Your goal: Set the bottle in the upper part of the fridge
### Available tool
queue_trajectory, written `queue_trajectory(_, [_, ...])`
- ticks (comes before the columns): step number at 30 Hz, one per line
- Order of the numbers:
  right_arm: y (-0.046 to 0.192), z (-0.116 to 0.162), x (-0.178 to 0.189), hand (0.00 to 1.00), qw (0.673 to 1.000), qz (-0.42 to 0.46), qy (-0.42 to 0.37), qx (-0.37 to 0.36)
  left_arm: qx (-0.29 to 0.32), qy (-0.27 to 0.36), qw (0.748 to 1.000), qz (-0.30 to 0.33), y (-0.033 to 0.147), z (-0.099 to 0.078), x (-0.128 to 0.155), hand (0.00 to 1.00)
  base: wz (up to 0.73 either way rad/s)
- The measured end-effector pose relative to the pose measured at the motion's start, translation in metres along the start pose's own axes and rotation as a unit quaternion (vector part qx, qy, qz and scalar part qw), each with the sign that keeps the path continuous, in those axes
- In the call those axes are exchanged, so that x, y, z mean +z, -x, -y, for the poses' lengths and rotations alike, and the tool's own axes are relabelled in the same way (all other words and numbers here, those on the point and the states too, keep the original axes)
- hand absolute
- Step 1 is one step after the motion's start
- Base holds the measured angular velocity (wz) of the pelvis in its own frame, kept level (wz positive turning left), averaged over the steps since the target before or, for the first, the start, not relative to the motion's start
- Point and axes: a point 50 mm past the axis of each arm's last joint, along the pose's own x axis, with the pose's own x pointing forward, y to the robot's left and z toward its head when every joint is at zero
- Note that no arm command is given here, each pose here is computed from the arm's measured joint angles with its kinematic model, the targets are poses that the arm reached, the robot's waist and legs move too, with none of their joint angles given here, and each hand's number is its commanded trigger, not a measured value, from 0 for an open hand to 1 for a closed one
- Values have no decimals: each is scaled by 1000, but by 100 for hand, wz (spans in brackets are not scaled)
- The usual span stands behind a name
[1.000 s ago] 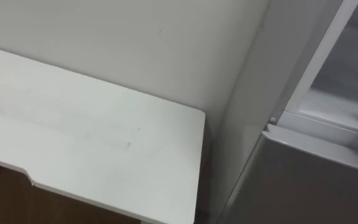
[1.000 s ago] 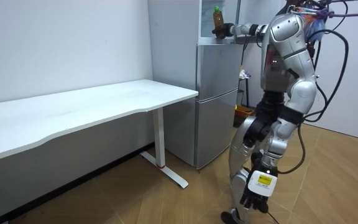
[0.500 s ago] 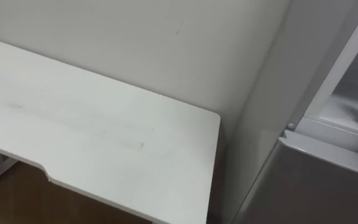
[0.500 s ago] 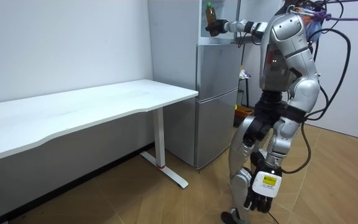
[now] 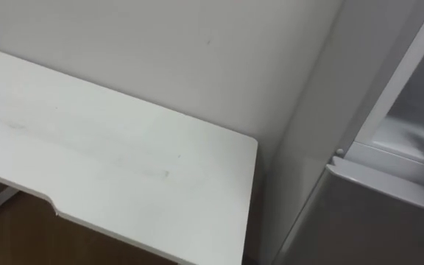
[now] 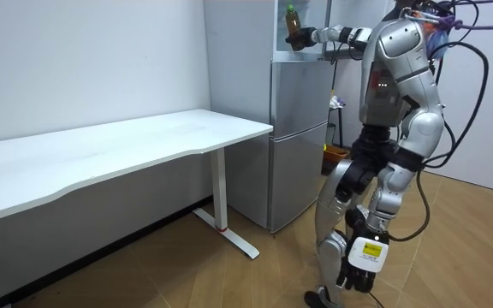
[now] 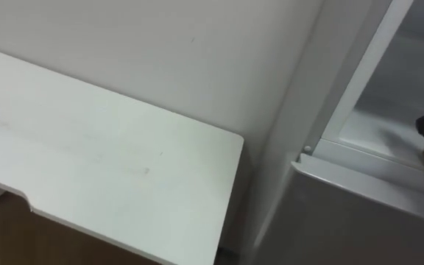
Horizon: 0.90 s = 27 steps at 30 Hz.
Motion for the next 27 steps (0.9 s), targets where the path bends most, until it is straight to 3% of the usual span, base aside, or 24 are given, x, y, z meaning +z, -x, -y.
queue_trajectory(13, [-10,8,-13,98,998,-7,24,-55,11,-32,999,29,-2,-16,29,0,7])
queue_trajectory(15, [-11,7,-11,55,998,3,28,-57,9,-41,999,34,-2,-13,31,0,0])
queue_trajectory(17, [-12,6,-7,0,998,12,27,-59,8,-49,998,43,-2,-9,36,0,-3])
queue_trajectory(27, [-11,-2,2,0,997,63,3,-51,-4,-74,995,62,-1,-1,47,0,-2])
